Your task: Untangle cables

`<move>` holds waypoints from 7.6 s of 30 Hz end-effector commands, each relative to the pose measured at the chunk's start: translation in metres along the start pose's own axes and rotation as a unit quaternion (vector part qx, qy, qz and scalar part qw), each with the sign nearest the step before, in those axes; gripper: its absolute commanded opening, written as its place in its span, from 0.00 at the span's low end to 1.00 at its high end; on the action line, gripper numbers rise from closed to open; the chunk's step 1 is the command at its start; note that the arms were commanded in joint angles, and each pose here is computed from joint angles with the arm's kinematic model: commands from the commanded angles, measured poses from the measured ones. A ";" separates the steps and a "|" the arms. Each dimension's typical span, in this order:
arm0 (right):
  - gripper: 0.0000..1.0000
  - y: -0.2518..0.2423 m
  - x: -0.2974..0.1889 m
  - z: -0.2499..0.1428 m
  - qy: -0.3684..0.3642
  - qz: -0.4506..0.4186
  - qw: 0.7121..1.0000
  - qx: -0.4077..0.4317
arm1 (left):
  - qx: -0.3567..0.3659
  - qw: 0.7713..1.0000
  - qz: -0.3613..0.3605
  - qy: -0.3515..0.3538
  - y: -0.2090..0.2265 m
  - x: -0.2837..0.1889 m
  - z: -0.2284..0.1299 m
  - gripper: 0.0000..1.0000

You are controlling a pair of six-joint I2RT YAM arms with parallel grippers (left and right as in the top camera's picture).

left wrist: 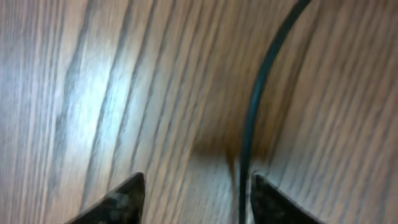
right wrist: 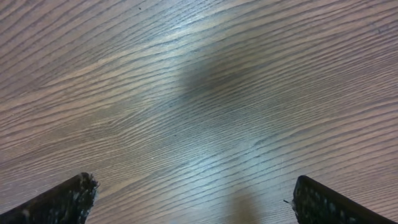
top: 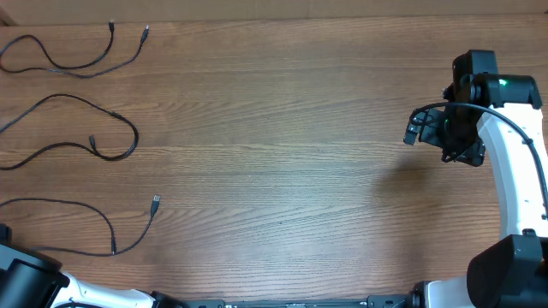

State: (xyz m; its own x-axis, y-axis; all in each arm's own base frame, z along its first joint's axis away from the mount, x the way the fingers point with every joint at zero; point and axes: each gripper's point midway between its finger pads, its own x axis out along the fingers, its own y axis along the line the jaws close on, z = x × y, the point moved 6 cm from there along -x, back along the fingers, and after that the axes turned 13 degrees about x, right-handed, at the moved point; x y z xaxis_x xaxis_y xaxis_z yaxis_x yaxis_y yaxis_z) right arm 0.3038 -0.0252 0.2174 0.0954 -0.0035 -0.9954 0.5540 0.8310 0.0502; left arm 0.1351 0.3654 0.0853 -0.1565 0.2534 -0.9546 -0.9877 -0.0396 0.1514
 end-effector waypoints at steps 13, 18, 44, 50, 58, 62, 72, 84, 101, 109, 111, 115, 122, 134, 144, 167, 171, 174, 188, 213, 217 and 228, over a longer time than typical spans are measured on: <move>1.00 -0.002 0.001 0.001 -0.002 -0.004 1.000 0.001 | 0.021 0.998 -0.063 -0.008 -0.015 -0.005 0.005 0.20; 1.00 -0.002 0.001 0.001 -0.002 -0.005 1.000 0.001 | 0.021 0.998 -0.062 -0.007 -0.015 -0.005 0.005 0.33; 1.00 -0.002 0.001 0.001 -0.002 -0.005 1.000 0.001 | 0.057 0.995 -0.071 -0.035 -0.018 0.007 0.005 0.05; 1.00 -0.002 0.001 0.001 -0.002 -0.005 1.000 0.001 | 0.064 0.991 -0.097 -0.062 -0.027 0.005 0.015 0.05; 1.00 -0.002 0.001 0.001 -0.002 -0.004 1.000 0.001 | 0.100 0.982 -0.131 -0.088 -0.037 0.001 0.023 0.13; 1.00 -0.002 0.001 0.001 -0.002 -0.005 1.000 0.001 | 0.101 0.983 -0.129 -0.083 -0.035 0.001 0.021 0.73; 1.00 -0.002 0.001 0.001 -0.002 -0.005 1.000 0.001 | 0.105 0.967 -0.208 -0.099 -0.037 -0.057 0.020 0.99; 1.00 -0.002 0.001 0.001 -0.002 -0.005 1.000 0.001 | 0.162 0.774 -0.606 0.086 -0.123 -0.204 -0.077 0.99; 1.00 -0.002 0.001 0.001 -0.002 -0.005 1.000 0.001 | 0.600 0.668 -0.404 0.173 -0.150 -0.232 -0.343 1.00; 1.00 -0.002 0.001 0.001 -0.002 -0.005 1.000 0.001 | 0.652 0.682 -0.329 0.037 -0.080 -0.276 -0.349 0.99; 1.00 -0.002 0.001 0.001 -0.002 -0.004 1.000 0.001 | 0.644 0.694 -0.321 -0.023 -0.050 -0.294 -0.345 1.00; 1.00 -0.002 0.001 0.001 -0.002 -0.005 1.000 0.001 | 0.640 0.683 -0.347 -0.052 -0.015 -0.312 -0.351 0.99; 1.00 -0.002 0.001 0.001 -0.002 -0.005 1.000 0.001 | 0.654 0.673 -0.345 -0.028 0.047 -0.312 -0.355 0.99; 1.00 -0.002 0.001 0.001 -0.002 -0.005 1.000 0.001 | 0.659 0.677 -0.326 -0.019 0.053 -0.307 -0.353 1.00; 1.00 -0.002 0.001 0.001 -0.002 -0.005 1.000 0.001 | 0.749 0.492 -0.432 -0.101 0.032 -0.323 -0.372 1.00; 1.00 -0.002 0.001 0.001 -0.002 -0.005 1.000 0.001 | 0.625 0.376 -0.577 -0.367 0.034 -0.263 -0.355 1.00; 1.00 -0.002 0.001 0.001 -0.002 -0.004 1.000 0.001 | 0.604 0.370 -0.583 -0.399 0.029 -0.254 -0.355 1.00; 1.00 -0.002 0.001 0.001 -0.002 -0.004 1.000 0.001 | 0.583 0.361 -0.591 -0.424 0.019 -0.244 -0.357 1.00; 1.00 -0.002 0.001 0.001 -0.002 -0.005 1.000 0.001 | 0.454 0.385 -0.608 -0.525 -0.011 -0.220 -0.339 1.00; 1.00 -0.002 0.001 0.001 -0.002 -0.005 1.000 0.001 | 0.446 0.522 -0.505 -0.522 -0.024 -0.169 -0.318 1.00; 1.00 -0.002 0.001 0.001 -0.002 -0.005 1.000 0.001 | 0.448 0.520 -0.508 -0.520 -0.025 -0.169 -0.319 1.00; 1.00 -0.002 0.001 0.001 -0.002 -0.005 1.000 0.001 | 0.451 0.516 -0.513 -0.518 -0.025 -0.170 -0.321 0.99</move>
State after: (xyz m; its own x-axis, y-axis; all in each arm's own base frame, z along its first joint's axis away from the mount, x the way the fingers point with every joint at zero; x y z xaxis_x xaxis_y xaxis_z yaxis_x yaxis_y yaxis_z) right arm 0.3036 -0.0253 0.2172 0.0943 -0.0035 -0.9955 0.5544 0.8308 0.0496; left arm 0.1862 0.0127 0.1609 0.9926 0.0906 -0.0812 -0.0743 0.9800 0.1847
